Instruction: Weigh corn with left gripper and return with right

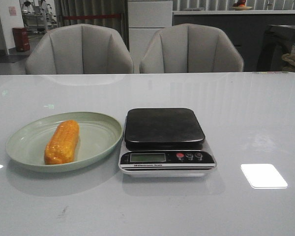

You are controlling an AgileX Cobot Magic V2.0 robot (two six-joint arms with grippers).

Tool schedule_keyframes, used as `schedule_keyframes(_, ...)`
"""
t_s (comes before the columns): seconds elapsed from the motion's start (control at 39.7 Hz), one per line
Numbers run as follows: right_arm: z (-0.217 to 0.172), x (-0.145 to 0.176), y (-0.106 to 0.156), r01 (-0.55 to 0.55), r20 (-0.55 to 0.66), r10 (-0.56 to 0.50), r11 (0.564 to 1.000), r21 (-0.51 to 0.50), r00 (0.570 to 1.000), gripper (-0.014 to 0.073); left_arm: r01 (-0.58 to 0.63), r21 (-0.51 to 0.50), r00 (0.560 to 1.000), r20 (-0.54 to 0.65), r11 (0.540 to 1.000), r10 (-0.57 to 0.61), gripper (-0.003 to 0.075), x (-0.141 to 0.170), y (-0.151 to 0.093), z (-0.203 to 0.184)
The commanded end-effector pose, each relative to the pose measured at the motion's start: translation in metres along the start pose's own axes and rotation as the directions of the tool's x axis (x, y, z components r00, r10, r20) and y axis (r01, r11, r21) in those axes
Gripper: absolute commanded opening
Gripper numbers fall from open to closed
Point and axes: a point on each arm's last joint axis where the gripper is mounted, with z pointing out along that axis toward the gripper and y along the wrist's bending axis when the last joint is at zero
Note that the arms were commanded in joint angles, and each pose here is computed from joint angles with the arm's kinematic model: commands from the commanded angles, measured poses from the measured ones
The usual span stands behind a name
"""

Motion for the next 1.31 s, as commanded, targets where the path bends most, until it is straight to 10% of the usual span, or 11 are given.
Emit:
schedule_keyframes(0.0,-0.001,-0.005,0.000,0.017,0.094,-0.017,1.000,-0.003,0.995,0.0165,0.008,0.000,0.998,0.069,1.000,-0.008,0.0113,0.002,0.000,-0.001)
schedule_keyframes(0.73,-0.001,-0.005,0.000,0.017,0.094,-0.017,1.000,-0.003,0.995,0.0165,0.008,0.001,0.997,0.073,1.000,-0.008,0.0113,0.002,0.000,-0.001)
schedule_keyframes(0.96,-0.001,-0.005,0.000,0.017,0.094,-0.017,1.000,-0.003,0.995,0.0165,0.034,0.003,0.968,0.248,0.999,-0.034,0.0113,-0.016,0.000,-0.004)
schedule_keyframes(1.28,-0.001,-0.005,0.000,0.017,0.094,-0.017,1.000,-0.003,0.995,0.0165,0.078,0.006,0.995,0.066,0.997,-0.078,0.0113,-0.055,0.001,0.010)
